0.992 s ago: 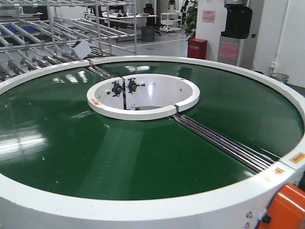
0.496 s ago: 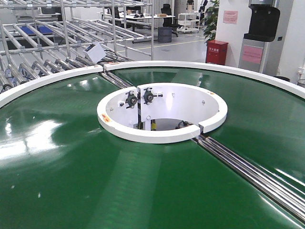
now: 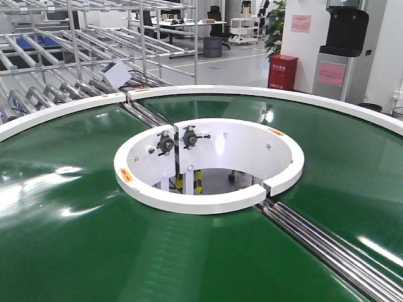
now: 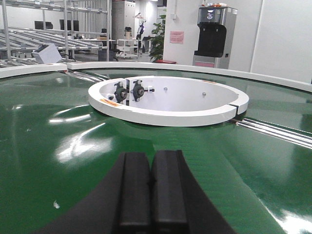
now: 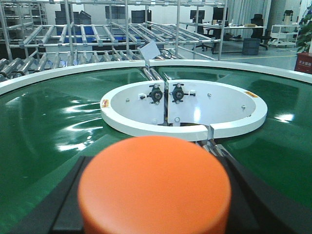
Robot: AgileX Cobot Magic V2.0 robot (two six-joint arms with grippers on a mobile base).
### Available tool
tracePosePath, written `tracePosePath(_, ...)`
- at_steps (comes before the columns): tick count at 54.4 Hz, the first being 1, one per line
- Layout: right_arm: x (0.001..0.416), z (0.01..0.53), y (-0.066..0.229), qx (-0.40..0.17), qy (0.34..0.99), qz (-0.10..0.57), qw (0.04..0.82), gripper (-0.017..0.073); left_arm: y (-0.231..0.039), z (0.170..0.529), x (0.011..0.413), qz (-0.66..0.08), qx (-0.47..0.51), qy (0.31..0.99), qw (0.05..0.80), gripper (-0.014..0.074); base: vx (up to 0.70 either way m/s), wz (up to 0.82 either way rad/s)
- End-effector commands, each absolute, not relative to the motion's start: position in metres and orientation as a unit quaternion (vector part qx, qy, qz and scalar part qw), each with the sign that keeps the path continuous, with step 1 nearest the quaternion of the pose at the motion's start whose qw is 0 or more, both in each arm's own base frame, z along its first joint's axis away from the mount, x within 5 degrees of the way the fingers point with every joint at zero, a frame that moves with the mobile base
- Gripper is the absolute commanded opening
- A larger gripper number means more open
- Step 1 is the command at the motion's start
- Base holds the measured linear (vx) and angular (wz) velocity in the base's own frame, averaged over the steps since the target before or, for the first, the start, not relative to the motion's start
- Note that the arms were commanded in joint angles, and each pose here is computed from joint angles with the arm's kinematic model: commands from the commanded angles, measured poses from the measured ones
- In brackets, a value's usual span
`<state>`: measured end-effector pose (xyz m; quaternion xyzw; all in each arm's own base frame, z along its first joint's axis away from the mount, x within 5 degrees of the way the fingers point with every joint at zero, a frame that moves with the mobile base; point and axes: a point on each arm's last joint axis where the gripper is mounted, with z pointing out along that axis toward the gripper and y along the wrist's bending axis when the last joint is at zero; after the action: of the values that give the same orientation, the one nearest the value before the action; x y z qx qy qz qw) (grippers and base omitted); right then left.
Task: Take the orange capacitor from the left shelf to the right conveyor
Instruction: 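Position the base at the conveyor edge, capacitor held in right gripper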
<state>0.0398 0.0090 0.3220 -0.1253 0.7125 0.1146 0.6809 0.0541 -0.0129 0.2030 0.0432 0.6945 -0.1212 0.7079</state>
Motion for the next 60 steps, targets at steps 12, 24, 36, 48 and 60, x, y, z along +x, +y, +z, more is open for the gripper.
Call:
tracePosePath(12, 0.041, 0.337, 0.010, -0.128, 0.680, 0.115, 0.713, -0.0008, -0.012, 0.221, 0.052, -0.133, 0.038, 0.652, 0.745, -0.0006, 0.06, -0.04)
tracePosePath(24, 0.041, 0.337, 0.010, -0.128, 0.680, 0.115, 0.713, -0.0008, -0.012, 0.221, 0.052, -0.133, 0.038, 0.652, 0.745, -0.0006, 0.01, -0.01)
tracePosePath(36, 0.040, 0.338, 0.011, -0.122, 0.678, 0.128, 0.713, -0.0008, -0.012, 0.221, 0.052, -0.133, 0.038, 0.652, 0.745, -0.0006, 0.00, 0.00)
tracePosePath(48, 0.048, 0.344, 0.017, -0.120, 0.658, 0.151, 0.728, -0.0008, -0.012, 0.221, 0.052, -0.133, 0.038, 0.652, 0.745, -0.0006, 0.00, 0.00)
tracePosePath(60, 0.109, 0.340, 0.050, -0.162, 0.672, 0.140, 0.709, -0.0008, -0.012, 0.221, 0.052, -0.133, 0.038, 0.652, 0.745, -0.0006, 0.00, 0.00)
